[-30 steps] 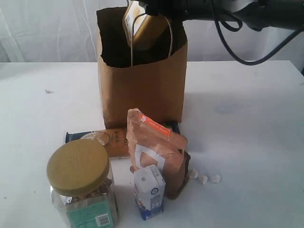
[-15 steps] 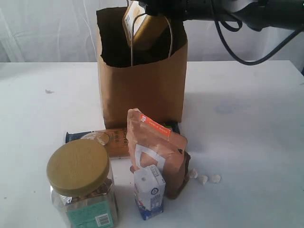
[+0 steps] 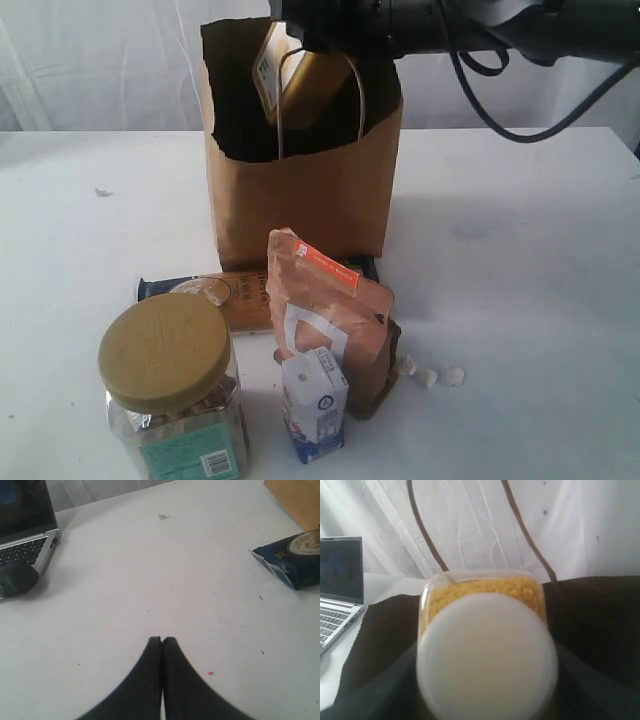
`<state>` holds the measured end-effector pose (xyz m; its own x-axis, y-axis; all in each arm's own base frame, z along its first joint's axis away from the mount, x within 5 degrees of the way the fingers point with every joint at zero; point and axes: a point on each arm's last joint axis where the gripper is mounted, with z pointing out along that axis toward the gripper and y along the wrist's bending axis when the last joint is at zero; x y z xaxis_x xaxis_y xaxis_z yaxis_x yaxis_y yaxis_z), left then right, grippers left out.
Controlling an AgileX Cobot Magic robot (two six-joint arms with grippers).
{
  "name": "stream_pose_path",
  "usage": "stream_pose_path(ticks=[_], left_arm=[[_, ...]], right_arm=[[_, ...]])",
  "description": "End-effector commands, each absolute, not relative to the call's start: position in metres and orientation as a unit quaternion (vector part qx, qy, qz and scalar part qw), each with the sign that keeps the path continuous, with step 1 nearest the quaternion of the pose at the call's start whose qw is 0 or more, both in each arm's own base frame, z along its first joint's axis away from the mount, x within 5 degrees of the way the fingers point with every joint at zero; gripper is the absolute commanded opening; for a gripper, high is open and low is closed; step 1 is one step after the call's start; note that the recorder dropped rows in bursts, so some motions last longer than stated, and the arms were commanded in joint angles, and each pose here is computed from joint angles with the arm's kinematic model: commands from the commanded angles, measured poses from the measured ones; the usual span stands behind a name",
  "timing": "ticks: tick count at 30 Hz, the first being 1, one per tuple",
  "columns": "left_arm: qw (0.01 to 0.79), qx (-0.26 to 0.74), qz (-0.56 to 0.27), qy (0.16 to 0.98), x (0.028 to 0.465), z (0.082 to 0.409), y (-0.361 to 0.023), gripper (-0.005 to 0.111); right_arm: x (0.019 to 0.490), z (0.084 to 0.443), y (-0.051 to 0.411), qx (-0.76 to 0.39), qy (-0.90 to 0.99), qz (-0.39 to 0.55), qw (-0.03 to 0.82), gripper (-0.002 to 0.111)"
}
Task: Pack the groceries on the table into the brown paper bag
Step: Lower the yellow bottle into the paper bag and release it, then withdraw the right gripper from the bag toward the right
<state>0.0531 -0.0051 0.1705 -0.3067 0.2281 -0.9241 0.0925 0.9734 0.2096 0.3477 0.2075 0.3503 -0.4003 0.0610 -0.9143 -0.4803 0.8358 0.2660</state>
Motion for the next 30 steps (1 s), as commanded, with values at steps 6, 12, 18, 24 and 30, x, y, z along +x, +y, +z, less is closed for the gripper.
stream_pose_path(ticks=[6,12,18,24,30], left_arm=[[0.582,0.097,0.058,0.805,0.053,0.17,-0.005,0.0],[0.582,0.097,0.058,0.805,0.053,0.17,-0.005,0.0],[0.582,0.097,0.058,0.805,0.053,0.17,-0.005,0.0],[0.582,0.097,0.058,0.805,0.053,0.17,-0.005,0.0],[0.582,0.097,0.058,0.805,0.053,0.17,-0.005,0.0]], right_arm=[[0.351,0.374,0.201,-0.127,0.752,0.232,0.604,0.061],[0.353,0.375,0.2,-0.118,0.742,0.228,0.619,0.061],[0.353,0.346,0.211,-0.16,0.797,0.237,0.531,0.061],[0.366,0.342,0.21,-0.131,0.775,0.222,0.577,0.053],[0.363,0.363,0.203,-0.109,0.743,0.218,0.623,0.052]])
